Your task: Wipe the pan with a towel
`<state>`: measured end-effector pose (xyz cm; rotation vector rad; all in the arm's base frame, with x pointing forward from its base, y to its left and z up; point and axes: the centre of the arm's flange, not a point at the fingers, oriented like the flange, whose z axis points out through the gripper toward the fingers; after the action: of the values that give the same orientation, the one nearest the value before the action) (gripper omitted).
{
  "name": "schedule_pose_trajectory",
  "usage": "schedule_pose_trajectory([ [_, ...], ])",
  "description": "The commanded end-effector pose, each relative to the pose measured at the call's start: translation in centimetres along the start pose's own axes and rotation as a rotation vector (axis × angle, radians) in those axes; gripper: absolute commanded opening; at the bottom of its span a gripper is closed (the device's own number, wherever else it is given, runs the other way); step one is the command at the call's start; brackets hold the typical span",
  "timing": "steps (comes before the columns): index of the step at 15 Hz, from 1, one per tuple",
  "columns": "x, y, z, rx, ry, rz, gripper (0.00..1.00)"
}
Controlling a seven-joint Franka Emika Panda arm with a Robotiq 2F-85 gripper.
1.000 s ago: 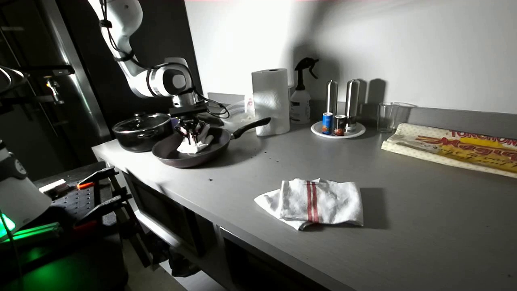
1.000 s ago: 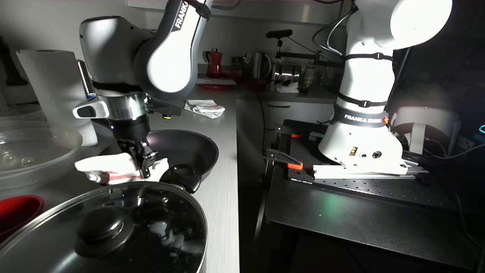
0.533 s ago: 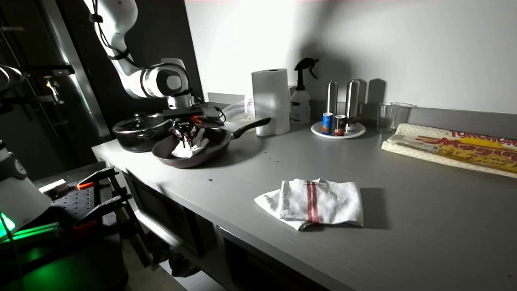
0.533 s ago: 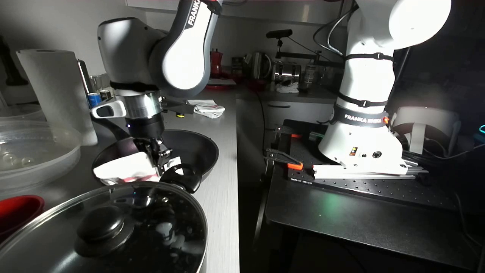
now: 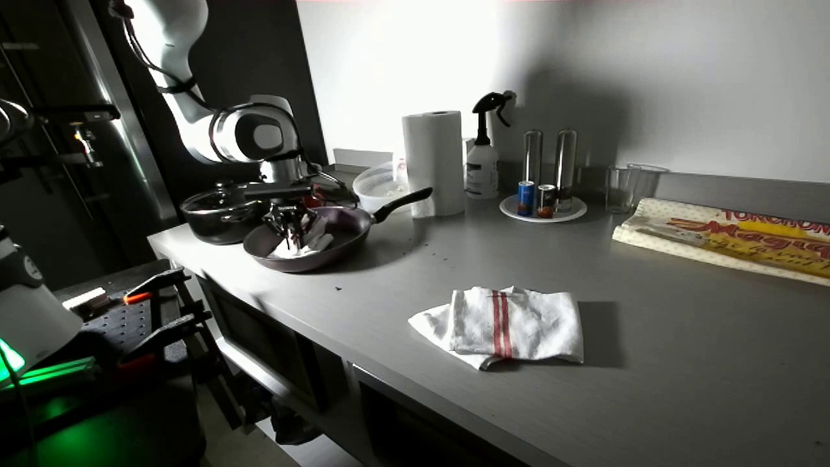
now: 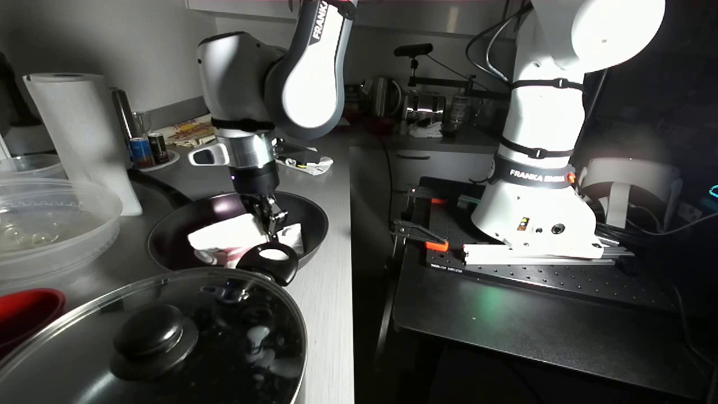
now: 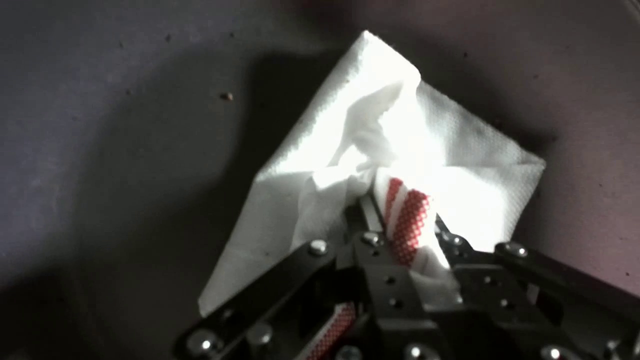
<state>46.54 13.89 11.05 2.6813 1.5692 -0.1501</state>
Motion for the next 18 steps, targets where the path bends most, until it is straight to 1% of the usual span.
schedule_pose_trajectory([
  [1,-3.3,1.2,2.6,0.006,-0.026,0.105,0.04],
  [4,-3.5,2.7,2.3,-0.04,-0.029,0.15,0.04],
  [10,-1.8,3.7,2.0,-0.168,-0.032,0.171,0.04],
  [13,0.2,3.2,2.4,-0.193,-0.047,0.133,0.04],
  [18,3.7,1.4,3.1,-0.199,-0.053,0.017,0.04],
])
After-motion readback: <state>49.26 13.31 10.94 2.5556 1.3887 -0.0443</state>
